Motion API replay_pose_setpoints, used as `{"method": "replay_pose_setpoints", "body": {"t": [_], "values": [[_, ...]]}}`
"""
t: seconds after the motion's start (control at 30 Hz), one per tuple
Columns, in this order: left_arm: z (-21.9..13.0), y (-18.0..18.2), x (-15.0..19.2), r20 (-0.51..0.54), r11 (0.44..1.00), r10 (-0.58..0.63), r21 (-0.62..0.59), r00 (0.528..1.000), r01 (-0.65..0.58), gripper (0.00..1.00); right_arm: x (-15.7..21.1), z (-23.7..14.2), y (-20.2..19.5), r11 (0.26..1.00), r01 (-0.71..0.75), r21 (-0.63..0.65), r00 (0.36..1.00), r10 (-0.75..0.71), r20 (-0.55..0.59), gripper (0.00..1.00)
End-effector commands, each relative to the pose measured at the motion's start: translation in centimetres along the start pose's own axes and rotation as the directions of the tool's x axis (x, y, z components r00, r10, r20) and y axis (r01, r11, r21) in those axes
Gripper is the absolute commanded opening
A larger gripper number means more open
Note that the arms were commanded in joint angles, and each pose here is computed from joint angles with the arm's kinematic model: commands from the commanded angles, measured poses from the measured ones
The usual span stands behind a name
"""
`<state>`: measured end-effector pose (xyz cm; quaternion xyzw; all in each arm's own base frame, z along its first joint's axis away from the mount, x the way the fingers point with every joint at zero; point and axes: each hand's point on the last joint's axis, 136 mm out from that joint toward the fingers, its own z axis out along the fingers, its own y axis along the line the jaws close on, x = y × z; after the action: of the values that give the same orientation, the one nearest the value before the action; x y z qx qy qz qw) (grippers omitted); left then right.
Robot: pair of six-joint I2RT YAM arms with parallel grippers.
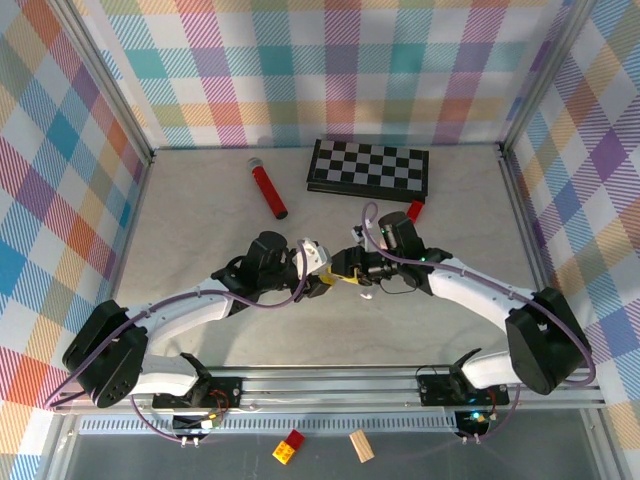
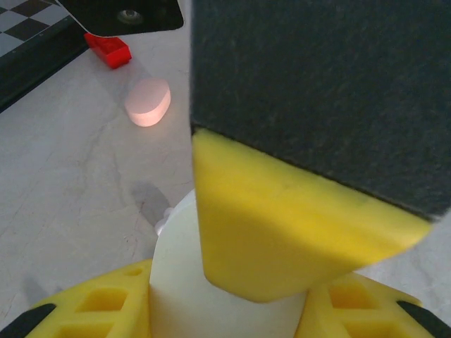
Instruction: Insert the wireless bluetooth earbuds into the charging case
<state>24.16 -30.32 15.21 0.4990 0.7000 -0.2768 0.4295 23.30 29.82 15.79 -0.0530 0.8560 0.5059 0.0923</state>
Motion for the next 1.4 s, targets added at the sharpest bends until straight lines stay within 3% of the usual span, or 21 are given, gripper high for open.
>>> {"method": "replay_pose_setpoints", "body": {"t": [0.0, 0.1, 0.4, 0.53, 0.67, 0.83, 0.93, 1.13, 1.37], "values": [[-0.4, -0.4, -2.2, 0.065, 0.999, 0.051, 0.012, 0.997, -0.052, 0.36, -0.9, -0.5, 1.2, 0.999, 0.034, -0.006, 0.999, -0.034, 0.036, 0.41], [-0.4, -0.4, -2.1, 0.066, 0.999, 0.051, 0.008, 0.997, -0.052, 0.36, -0.8, -0.9, 1.3, 0.999, 0.039, 0.005, 0.998, -0.039, 0.045, 0.3], [-0.4, -0.3, -2.0, 0.07, 0.998, 0.059, -0.007, 0.996, -0.058, 0.41, -0.8, -1.5, 1.6, 0.999, 0.044, 0.011, 0.997, -0.044, 0.061, 0.12], [-1.0, -0.2, -2.9, 0.152, 0.996, 0.086, -0.034, 0.985, -0.082, 0.66, -1.2, -2.2, 2.5, 0.998, 0.061, -0.025, 0.993, -0.058, 0.104, 0.1], [-2.1, 0.0, -4.3, 0.3, 0.994, 0.09, -0.085, 0.95, -0.067, 0.8, -1.7, -3.8, 4.3, 0.988, 0.066, -0.141, 0.99, -0.046, 0.136, 0.09], [-5.0, 0.4, -7.4, 0.57, 0.994, 0.066, -0.105, 0.819, -0.007, 0.81, -1.6, -5.7, 6.6, 0.949, 0.079, -0.306, 0.987, -0.032, 0.155, 0.07], [-5.6, 0.1, -8.5, 0.645, 0.998, 0.04, -0.064, 0.763, 0.002, 0.8, -1.5, -6.7, 7.6, 0.921, 0.069, -0.385, 0.988, -0.01, 0.153, 0.06], [-4.7, -0.9, -9.2, 0.655, 0.999, 0.026, 0.012, 0.755, -0.044, 0.78, -1.0, -7.8, 8.9, 0.872, 0.012, -0.489, 0.991, 0.056, 0.123, 0.04], [-5.3, -1.1, -10.4, 0.677, 0.997, 0.056, 0.005, 0.734, -0.081, 0.75, -1.4, -8.6, 9.9, 0.816, -0.019, -0.578, 0.985, 0.116, 0.131, 0.01]]}}
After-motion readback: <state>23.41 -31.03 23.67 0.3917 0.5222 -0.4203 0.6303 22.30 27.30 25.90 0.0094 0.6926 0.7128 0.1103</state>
